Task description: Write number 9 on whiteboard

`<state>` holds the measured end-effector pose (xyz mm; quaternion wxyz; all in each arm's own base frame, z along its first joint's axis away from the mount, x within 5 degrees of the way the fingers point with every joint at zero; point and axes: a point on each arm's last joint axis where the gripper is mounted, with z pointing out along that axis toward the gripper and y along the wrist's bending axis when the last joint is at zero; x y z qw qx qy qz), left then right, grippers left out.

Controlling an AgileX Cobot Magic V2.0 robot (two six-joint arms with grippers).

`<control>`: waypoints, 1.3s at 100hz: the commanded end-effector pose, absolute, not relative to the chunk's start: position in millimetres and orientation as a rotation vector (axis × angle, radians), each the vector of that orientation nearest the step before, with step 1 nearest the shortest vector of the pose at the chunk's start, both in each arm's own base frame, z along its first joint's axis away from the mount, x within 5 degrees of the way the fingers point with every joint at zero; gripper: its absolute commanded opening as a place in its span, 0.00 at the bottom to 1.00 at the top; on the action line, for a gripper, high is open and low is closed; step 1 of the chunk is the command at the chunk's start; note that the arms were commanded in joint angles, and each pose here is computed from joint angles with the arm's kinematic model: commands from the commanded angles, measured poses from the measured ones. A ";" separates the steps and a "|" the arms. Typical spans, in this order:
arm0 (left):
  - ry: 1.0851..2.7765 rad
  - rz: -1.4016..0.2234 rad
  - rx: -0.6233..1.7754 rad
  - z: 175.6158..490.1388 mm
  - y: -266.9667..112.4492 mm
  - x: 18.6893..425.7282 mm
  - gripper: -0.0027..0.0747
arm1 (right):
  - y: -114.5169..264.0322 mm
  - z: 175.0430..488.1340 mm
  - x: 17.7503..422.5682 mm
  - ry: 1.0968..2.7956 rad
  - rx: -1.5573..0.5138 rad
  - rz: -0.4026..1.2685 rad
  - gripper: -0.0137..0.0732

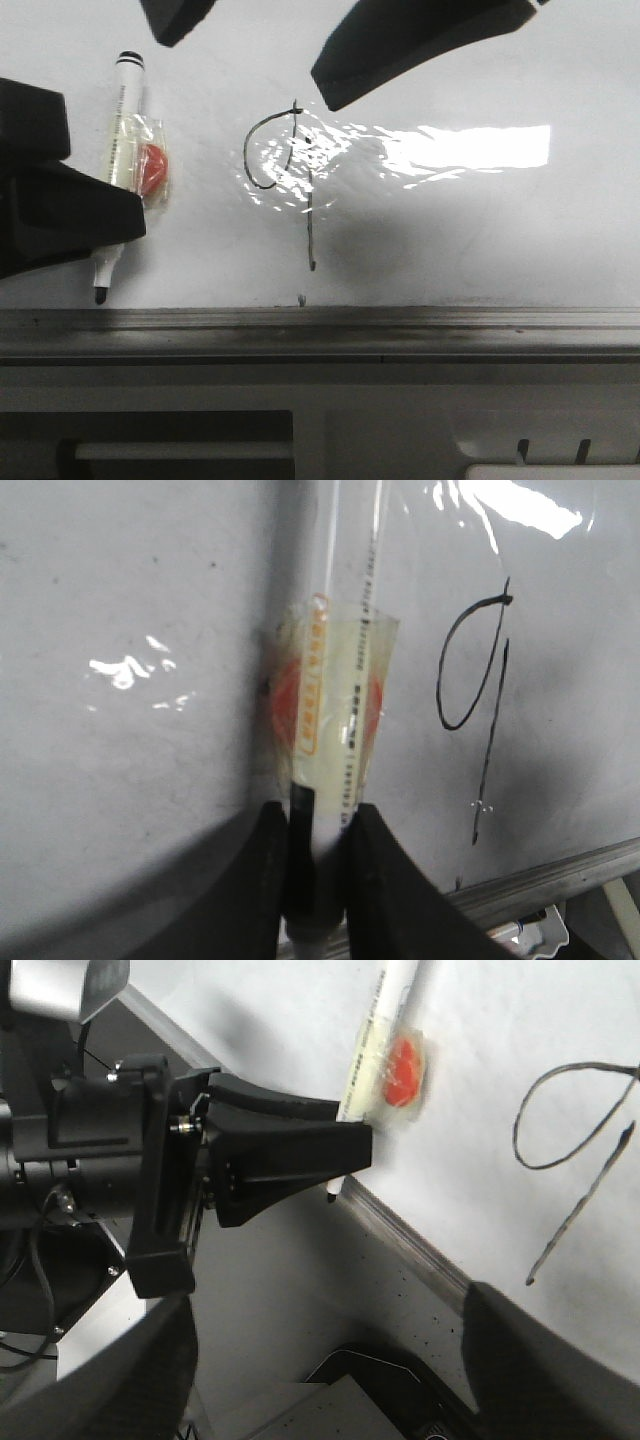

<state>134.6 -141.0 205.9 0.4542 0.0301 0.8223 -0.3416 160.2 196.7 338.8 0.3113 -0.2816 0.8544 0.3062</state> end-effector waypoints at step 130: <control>1.718 -1.033 0.183 250.4 -100.9 92.4 0.21 | 139.4 359.1 125.4 1.802 -0.663 0.715 0.08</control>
